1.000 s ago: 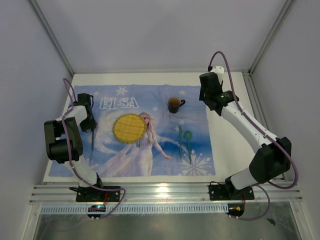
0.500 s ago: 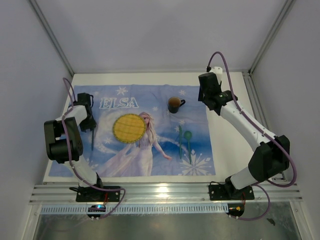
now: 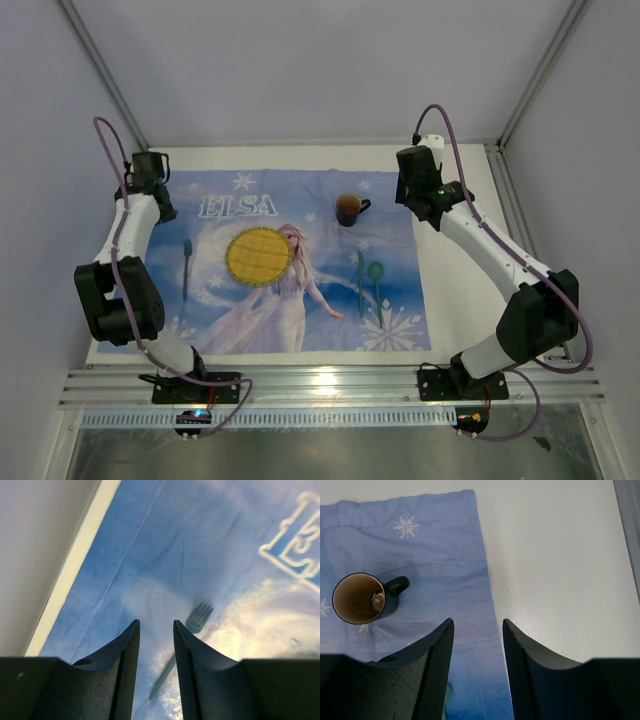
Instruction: Set the dinner table for one person
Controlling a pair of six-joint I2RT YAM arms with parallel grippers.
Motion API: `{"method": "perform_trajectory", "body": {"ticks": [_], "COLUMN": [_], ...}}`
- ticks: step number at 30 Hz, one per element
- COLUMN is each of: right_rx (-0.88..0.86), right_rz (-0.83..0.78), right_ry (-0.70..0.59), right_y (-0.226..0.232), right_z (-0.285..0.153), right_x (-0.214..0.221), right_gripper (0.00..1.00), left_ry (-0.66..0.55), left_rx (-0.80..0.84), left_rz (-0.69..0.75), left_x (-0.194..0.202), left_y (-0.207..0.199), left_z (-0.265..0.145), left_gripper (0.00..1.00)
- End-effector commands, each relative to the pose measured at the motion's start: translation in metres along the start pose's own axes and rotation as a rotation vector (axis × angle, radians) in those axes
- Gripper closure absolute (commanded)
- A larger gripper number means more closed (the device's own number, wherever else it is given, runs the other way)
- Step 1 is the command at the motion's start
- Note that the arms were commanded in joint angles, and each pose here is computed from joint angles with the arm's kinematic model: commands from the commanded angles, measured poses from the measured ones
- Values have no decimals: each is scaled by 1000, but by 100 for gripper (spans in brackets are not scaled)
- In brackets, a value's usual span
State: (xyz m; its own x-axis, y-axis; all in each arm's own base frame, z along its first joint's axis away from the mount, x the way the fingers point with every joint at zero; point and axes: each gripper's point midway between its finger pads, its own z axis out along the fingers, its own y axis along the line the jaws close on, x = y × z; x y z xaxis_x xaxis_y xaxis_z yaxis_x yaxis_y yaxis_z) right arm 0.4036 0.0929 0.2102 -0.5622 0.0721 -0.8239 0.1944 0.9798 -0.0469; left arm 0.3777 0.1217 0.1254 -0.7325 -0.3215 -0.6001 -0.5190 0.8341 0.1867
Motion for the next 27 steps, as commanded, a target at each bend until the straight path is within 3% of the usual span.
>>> {"method": "perform_trajectory", "body": {"ticks": [1,3,4,9,11,13,15,16,21,27], "right_rx": [0,2,5,-6,-3,22,35,39,58,56], "right_rz": [26,24,27,21,15,5,-2,-9,-30,3], "right_ry": [-47,-51,-53,-71,-77,-86,-105,-112,-157,-159], "right_y": [1,1,0,1,1,-3,-6,-7,-12,-15], "right_z": [0,-1,-2,-3,-2,-1,-1,0,0,-7], "right_x": [-14,-16,-17,-23,-24,-26,-29,-29,-33,-35], "right_gripper": [51,47,44,32,29,26,6,0,0,1], "left_ry": [-117,-181,-213,-376,-413,-447,-493,-500,-567,-524], "left_rx": [102,159,183,328,331,317,311,309,338,324], "left_rz": [-87,-123,-161,-206,-195,-191,-177,-173,-173,-176], "left_x": [-40,-54,-63,-90,-93,-94,-96,-94,-94,-83], "left_y": [-1,0,-1,0,5,13,19,20,23,26], "left_z": [-53,-80,-93,-159,-169,-179,-191,-191,-206,-204], "left_gripper": [63,62,51,32,20,17,8,1,1,1]}}
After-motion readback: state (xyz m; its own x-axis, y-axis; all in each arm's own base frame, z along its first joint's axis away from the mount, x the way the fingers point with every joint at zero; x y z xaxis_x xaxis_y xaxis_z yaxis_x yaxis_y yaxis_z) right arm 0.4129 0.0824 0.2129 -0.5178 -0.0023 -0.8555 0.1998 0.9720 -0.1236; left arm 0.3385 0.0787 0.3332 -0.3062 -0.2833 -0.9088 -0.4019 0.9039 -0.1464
